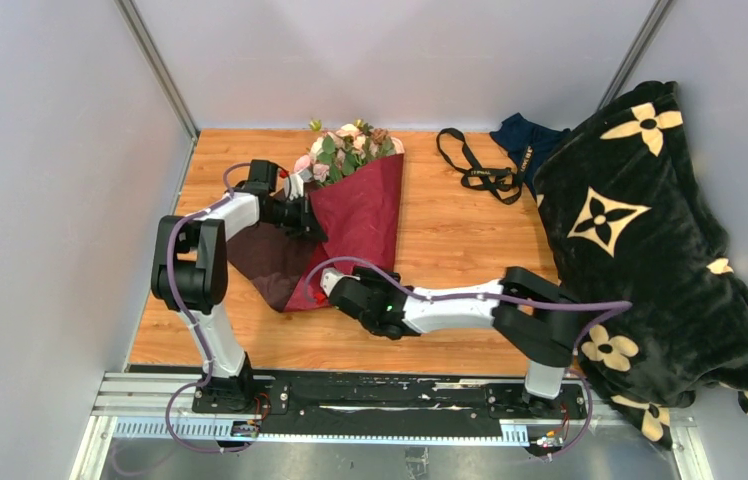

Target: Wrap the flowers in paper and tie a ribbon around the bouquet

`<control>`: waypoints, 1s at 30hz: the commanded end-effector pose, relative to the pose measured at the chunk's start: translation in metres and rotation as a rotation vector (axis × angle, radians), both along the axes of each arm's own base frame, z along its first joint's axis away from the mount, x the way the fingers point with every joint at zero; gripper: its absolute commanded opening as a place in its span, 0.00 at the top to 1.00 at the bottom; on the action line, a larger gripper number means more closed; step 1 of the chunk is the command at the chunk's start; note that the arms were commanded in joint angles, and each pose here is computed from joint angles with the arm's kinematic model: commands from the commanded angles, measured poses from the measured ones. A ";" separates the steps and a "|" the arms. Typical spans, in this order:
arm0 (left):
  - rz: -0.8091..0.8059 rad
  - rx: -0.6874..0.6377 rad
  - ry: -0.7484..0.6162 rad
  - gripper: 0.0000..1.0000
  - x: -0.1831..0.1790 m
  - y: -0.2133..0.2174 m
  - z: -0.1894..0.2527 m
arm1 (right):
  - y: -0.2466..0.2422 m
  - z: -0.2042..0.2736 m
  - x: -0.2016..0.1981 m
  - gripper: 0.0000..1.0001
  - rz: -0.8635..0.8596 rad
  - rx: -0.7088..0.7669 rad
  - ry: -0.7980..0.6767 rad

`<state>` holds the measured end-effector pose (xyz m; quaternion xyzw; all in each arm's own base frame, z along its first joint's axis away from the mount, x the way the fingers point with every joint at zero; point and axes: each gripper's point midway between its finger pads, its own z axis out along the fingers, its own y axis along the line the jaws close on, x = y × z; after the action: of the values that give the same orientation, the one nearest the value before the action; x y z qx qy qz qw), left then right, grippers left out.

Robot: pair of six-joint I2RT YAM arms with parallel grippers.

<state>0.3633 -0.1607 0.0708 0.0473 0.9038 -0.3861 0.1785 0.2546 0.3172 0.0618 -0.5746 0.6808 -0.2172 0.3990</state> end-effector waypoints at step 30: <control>-0.009 0.212 0.052 1.00 -0.009 0.036 -0.059 | 0.003 -0.047 -0.045 1.00 -0.177 0.710 0.916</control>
<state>0.3534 -0.1342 0.0197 0.0544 0.9352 -0.3202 0.1413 0.2521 0.3507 0.0403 -0.3901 0.8380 0.2838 0.2551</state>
